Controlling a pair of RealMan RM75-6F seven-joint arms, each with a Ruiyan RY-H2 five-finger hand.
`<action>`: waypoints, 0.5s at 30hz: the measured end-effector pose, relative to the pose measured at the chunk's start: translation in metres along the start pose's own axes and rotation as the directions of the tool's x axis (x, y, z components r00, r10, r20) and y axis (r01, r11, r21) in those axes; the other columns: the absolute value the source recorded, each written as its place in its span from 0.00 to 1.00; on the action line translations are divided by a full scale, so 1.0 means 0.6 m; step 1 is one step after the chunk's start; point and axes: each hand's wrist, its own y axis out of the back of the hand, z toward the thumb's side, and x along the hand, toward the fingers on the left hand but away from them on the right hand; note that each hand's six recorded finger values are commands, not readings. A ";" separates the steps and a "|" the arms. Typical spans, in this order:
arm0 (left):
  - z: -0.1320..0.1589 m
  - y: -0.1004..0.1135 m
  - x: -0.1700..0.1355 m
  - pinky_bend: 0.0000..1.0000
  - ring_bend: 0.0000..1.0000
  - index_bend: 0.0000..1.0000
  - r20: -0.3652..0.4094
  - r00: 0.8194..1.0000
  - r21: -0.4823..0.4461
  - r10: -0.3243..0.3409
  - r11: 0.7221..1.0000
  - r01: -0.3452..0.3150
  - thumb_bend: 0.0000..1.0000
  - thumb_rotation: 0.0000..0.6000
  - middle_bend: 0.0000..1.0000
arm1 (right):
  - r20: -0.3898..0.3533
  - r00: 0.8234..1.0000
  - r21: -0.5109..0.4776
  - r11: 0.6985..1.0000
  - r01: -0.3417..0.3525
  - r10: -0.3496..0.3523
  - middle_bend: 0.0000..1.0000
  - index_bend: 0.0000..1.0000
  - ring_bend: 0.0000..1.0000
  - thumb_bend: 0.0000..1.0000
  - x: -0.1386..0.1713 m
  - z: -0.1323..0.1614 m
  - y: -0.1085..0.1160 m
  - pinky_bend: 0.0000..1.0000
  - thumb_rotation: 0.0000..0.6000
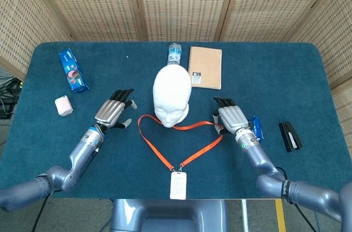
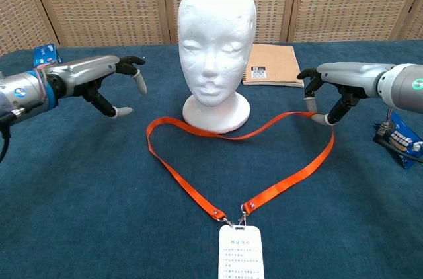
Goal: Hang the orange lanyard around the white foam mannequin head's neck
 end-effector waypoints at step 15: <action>0.029 -0.045 0.077 0.00 0.00 0.46 -0.020 0.998 -0.022 -0.066 0.998 0.066 0.37 1.00 0.00 | -0.011 1.000 -0.007 1.000 -0.022 0.022 0.05 0.70 0.00 0.67 -0.014 0.004 -0.007 0.00 1.00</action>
